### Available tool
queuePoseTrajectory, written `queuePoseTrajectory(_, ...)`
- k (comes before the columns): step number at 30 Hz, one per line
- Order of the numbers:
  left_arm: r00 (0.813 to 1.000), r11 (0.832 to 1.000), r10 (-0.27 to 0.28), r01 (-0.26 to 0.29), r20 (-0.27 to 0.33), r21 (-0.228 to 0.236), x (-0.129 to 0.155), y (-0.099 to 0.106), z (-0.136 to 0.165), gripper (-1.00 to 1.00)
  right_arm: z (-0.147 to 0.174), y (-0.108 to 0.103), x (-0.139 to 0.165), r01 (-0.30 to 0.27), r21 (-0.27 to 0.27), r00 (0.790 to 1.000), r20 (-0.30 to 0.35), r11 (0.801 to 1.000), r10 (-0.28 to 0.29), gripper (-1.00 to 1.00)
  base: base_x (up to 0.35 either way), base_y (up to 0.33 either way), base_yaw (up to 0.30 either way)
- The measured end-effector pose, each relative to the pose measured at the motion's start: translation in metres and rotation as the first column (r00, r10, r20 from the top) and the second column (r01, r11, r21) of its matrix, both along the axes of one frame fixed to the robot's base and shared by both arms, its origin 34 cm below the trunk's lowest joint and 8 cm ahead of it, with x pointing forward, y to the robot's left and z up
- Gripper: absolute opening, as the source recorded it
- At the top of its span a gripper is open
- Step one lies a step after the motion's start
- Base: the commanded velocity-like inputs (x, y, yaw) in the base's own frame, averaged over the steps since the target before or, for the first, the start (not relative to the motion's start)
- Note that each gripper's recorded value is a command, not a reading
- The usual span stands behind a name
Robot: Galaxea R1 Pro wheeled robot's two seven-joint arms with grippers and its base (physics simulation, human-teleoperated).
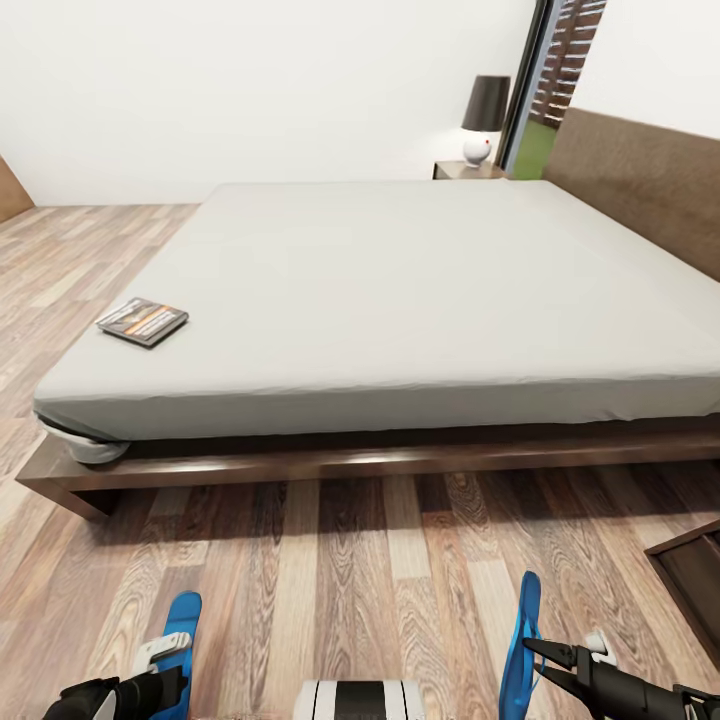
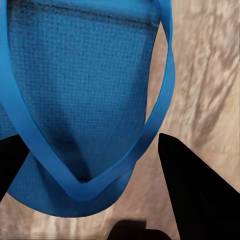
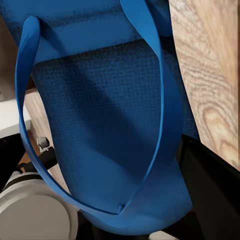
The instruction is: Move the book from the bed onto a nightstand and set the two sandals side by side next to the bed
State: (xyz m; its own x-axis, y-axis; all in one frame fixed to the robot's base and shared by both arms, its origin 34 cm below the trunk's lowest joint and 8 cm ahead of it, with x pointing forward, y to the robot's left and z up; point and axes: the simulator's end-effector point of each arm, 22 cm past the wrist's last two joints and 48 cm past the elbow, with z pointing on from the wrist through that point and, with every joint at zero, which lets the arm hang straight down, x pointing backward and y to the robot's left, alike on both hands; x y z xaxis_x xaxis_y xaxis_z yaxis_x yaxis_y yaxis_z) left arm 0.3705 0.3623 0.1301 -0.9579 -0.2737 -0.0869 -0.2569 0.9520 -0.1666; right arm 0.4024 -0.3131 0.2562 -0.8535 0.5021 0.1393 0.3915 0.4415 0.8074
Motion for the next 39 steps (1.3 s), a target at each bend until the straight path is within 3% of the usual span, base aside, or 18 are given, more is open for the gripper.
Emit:
queuePoseTrajectory(16, 1.000, 1.000, 0.001, -0.001, -0.027, -0.001, -0.010, 0.000, -0.009, -1.00, -0.010, 0.000, -0.007, -0.001, 0.000, 1.000, -0.028, 1.000, 0.001, -1.00, 0.012, 0.000, 0.000)
queuePoseTrajectory(22, 0.999, 1.000, -0.015, 0.014, 0.050, 0.027, 0.004, 0.007, -0.007, -1.00, -0.010, 0.001, -0.007, -0.002, 0.000, 1.000, -0.028, 1.000, 0.002, -1.00, 0.207, 0.048, 0.000)
queuePoseTrajectory(39, 0.998, 0.999, -0.004, 0.002, 0.056, 0.033, 0.004, 0.010, -0.007, -1.00, -0.010, 0.001, -0.008, -0.005, -0.001, 1.000, -0.028, 1.000, 0.005, -1.00, 0.127, 0.211, 0.000)
